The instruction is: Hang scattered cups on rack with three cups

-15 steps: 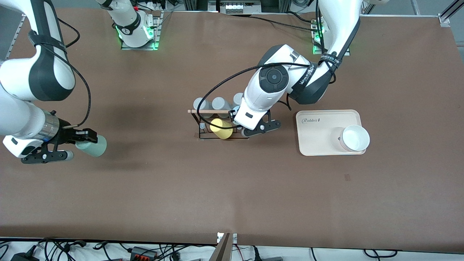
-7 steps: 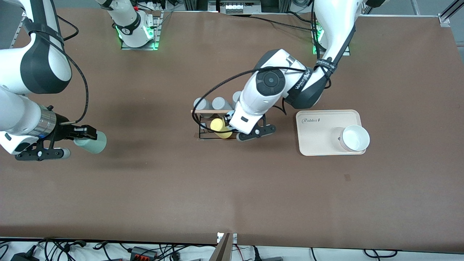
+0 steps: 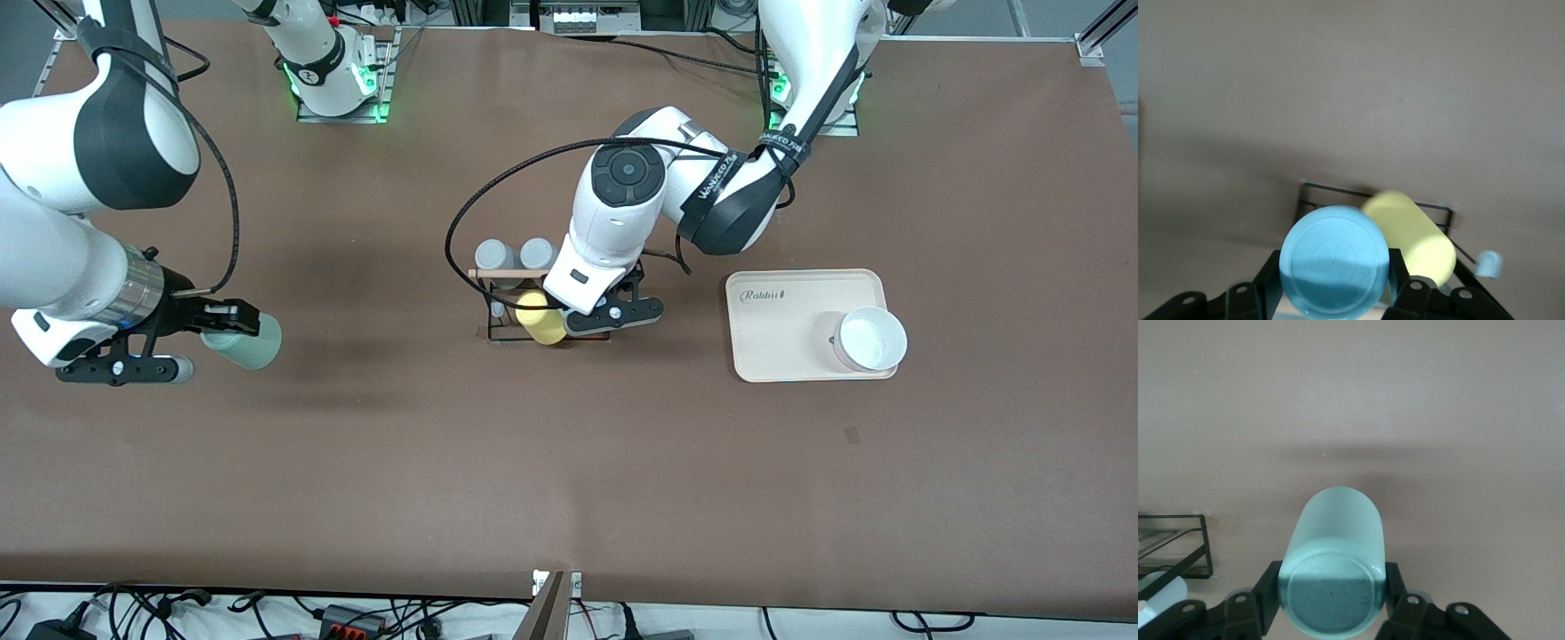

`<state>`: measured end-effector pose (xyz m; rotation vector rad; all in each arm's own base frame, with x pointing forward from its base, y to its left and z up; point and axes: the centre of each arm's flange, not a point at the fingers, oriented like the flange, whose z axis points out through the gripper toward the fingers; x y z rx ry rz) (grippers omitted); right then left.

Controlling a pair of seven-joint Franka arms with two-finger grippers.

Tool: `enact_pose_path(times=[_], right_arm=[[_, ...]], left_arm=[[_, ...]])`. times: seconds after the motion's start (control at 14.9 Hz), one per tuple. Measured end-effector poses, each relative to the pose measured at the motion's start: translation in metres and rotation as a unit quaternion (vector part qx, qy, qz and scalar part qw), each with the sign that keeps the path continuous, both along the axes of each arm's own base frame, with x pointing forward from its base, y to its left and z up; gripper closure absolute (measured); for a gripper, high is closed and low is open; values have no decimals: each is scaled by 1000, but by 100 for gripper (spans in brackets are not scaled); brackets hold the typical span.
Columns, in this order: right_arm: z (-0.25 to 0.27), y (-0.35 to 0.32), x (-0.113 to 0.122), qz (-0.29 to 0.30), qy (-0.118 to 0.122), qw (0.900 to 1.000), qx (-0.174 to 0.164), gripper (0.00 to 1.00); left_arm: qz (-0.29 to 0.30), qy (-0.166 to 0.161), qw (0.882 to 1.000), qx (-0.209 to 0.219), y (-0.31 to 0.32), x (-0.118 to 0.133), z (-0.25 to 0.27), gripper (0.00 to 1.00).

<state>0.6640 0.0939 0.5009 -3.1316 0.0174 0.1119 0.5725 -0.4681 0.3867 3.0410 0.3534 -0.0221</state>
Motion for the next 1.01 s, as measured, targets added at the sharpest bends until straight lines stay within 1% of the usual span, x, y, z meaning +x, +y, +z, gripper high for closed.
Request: enact_pose_path(times=[0.2, 0.34, 0.6, 0.8, 0.87, 1.01], right_arm=[[6, 13, -3, -13, -3, 1000, 6, 35], [9, 24, -6, -22, -5, 1000, 6, 35], [10, 49, -11, -49, -3, 999, 3, 35], [6, 80, -18, -60, 2, 998, 0, 35], [4, 92, -21, -61, 3, 998, -1, 35], [-1, 115, -27, -62, 8, 998, -4, 35]], left_arm=[[-9, -5, 1000, 26, 5, 5, -20, 34], [-13, -3, 999, 33, 4, 4, -28, 34], [-22, 2, 999, 36, -5, -6, -35, 34], [-24, 6, 999, 39, -15, -17, -40, 34], [-22, 7, 999, 41, -15, -18, -41, 29], [-14, 8, 999, 45, -8, -12, -41, 14]])
